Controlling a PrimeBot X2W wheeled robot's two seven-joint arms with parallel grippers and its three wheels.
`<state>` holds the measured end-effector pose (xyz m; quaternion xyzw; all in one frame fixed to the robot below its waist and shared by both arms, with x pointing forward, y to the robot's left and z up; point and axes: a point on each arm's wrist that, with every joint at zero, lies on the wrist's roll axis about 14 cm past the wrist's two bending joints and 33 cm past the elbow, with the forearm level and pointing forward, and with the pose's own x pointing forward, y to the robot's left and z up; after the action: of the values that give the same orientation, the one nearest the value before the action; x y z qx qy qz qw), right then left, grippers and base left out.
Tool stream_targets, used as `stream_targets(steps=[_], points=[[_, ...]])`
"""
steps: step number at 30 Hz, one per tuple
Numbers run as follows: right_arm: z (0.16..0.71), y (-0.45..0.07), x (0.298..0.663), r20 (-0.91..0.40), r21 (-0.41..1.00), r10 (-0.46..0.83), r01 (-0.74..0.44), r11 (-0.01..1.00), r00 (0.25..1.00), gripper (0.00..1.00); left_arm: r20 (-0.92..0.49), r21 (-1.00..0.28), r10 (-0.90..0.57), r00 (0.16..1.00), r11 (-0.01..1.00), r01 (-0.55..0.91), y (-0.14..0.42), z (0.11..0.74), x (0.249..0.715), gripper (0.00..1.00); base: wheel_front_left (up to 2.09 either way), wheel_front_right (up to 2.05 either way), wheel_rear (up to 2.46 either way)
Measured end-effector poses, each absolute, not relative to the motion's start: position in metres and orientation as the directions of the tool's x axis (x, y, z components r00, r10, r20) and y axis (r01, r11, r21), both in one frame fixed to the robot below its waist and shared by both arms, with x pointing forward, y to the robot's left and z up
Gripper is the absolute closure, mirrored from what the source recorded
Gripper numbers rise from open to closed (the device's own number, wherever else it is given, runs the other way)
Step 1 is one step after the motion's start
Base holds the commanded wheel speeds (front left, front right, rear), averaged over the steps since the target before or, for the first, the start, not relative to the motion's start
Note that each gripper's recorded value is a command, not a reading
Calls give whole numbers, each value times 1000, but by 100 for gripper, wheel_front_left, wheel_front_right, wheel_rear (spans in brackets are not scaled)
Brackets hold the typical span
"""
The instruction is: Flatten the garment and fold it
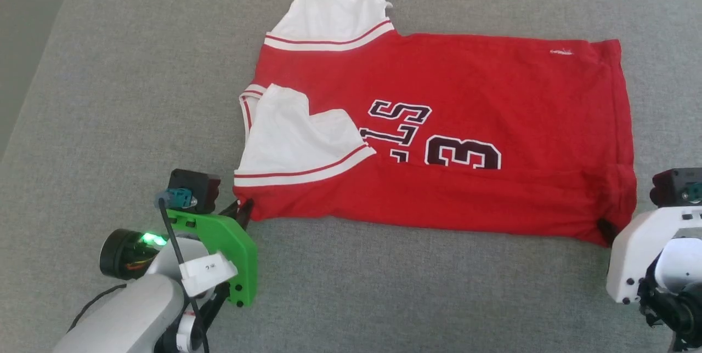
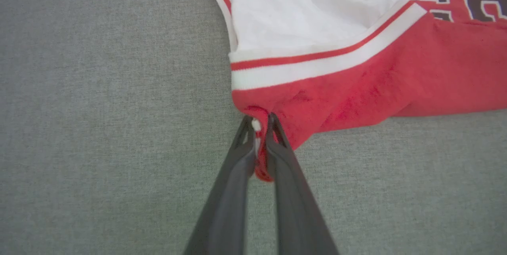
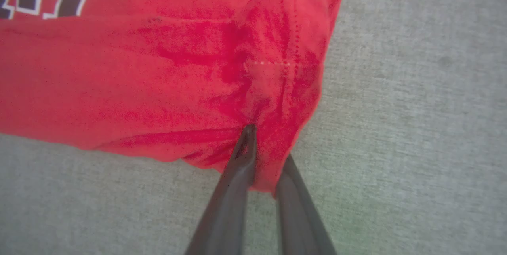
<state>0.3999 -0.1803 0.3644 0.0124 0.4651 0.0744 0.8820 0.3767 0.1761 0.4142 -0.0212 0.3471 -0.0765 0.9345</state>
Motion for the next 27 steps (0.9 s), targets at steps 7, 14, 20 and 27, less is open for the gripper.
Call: stream_targets(steps=[7,14,20,27], points=[[379,-191,386,-826,108,160,-127,986,541,100,-634,-64,-141,760,989,131,185,423,372,100,0,0,0],[404,-200,364,-822,126,182,-140,982,540,100,-637,-56,-151,756,987,151,186,430,351,100,0,0,0],[408,-205,335,-845,133,186,-140,981,502,100,-673,-65,-176,718,982,179,182,427,322,100,0,0,0],[404,-211,319,-855,137,175,-114,984,487,100,-723,-99,-199,661,977,187,175,412,290,100,0,0,0]])
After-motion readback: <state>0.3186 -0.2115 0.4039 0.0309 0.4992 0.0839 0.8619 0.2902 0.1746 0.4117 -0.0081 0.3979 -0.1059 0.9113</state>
